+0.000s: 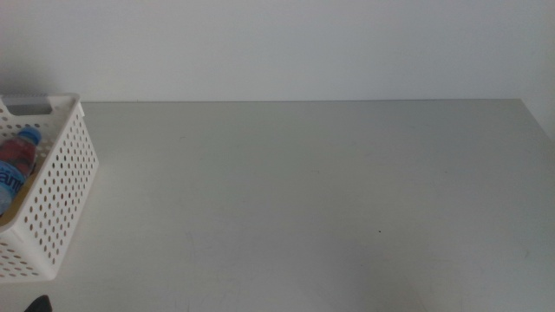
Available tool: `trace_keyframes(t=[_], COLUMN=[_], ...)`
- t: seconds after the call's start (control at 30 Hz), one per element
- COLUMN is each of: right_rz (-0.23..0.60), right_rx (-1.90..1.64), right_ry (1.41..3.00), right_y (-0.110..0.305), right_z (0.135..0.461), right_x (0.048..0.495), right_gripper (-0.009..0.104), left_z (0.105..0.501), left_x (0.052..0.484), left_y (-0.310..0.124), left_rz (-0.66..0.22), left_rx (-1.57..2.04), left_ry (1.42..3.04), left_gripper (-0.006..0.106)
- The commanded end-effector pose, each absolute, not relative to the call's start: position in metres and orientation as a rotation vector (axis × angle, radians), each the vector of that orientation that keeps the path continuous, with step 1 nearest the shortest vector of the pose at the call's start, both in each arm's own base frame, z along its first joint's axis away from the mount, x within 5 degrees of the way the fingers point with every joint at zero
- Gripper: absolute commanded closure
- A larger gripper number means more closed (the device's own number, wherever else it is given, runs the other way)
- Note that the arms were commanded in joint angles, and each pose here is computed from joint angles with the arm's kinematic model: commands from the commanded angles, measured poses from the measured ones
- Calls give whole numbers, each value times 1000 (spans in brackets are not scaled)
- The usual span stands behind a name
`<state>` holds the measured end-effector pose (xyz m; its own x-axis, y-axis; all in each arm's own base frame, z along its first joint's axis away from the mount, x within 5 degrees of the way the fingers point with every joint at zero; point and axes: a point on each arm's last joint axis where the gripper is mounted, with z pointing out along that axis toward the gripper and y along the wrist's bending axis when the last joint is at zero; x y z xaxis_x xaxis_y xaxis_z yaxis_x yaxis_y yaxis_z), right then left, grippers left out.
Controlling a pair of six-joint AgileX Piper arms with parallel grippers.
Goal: Use arms to grab the bottles and put them into the dustbin to the left of the table.
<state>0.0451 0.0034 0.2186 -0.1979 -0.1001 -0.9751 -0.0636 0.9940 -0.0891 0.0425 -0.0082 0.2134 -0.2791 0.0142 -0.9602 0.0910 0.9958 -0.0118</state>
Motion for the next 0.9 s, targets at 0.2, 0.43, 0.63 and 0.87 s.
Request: trace_keyframes(t=[0.2,0.43,0.63,0.87], right_rz=[-67,-65,-66,-68], right_rx=[-112,-116,-113,-116], right_ry=[1705,1762,1748,1750], right_y=[2,2,2,2], right_z=[200,182,183,183], right_x=[51,53,53,53], right_gripper=[1,1,1,1], left_z=[208,188,176,177], left_x=[45,49,52,52], left_y=[-7,-6,-6,-5], left_rz=[-75,-73,-67,-63], left_rx=[53,45,38,35], left_ry=[1776,1807,1810,1794], left_gripper=[7,7,7,7])
